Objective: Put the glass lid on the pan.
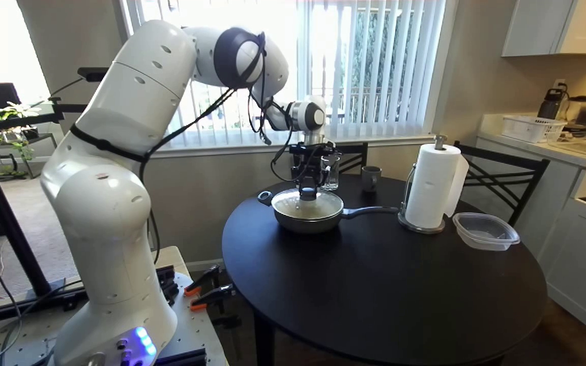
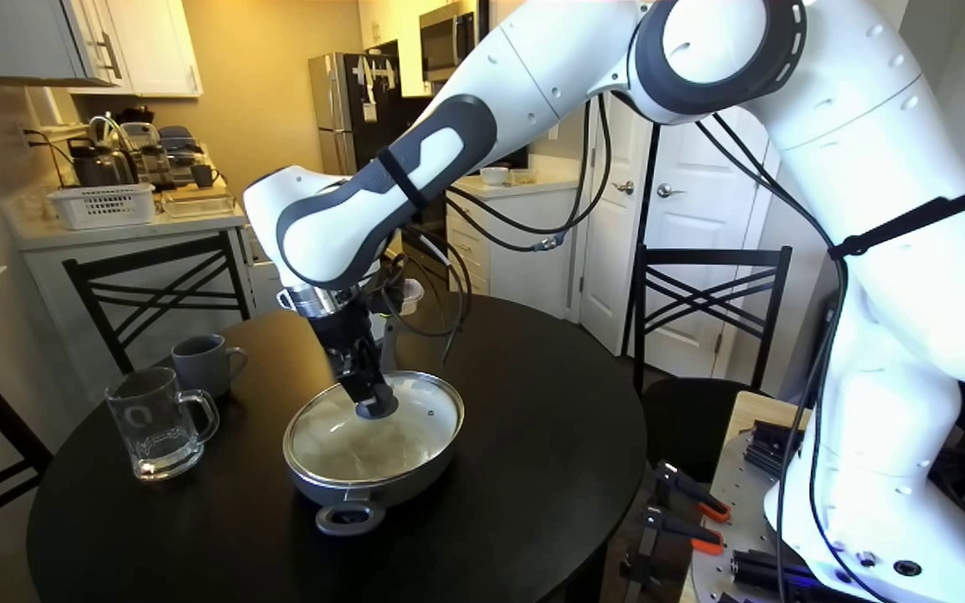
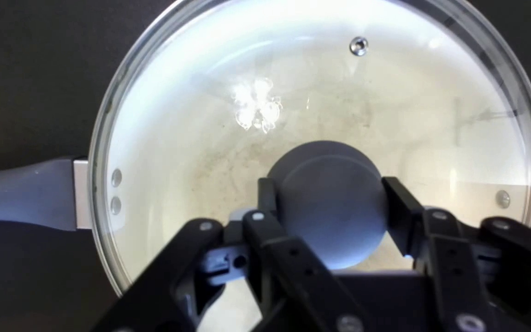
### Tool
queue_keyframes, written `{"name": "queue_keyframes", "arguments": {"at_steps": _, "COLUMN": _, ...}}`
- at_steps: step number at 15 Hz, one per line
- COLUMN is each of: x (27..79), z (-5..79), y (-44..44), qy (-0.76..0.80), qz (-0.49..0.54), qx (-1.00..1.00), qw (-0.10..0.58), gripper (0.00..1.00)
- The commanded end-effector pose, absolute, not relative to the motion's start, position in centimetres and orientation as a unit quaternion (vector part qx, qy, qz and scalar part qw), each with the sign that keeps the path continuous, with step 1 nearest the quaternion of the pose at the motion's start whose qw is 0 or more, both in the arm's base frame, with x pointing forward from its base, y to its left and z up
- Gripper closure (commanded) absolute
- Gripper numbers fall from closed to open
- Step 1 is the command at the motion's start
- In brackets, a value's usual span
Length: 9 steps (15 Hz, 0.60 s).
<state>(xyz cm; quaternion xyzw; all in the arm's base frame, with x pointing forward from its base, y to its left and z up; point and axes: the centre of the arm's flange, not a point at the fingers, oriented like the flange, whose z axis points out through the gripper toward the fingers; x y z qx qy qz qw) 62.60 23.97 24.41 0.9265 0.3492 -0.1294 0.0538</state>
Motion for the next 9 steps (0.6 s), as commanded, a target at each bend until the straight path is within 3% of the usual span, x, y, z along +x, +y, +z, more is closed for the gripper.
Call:
{"name": "queue_keyframes", "arguments": {"at_steps": 1, "x": 62.2, "z": 25.2, "y": 23.9, "qy": 0.362, "qz": -0.110, "qx": 0.923, "qw": 0.076, "gripper": 0.67}}
{"name": "queue_keyframes", "arguments": {"at_steps": 9, "x": 62.2, "z": 25.3, "y": 25.1, "qy": 0.387, "qz": -0.078, "qx": 0.917, "qw": 0.056, "gripper": 0.67}}
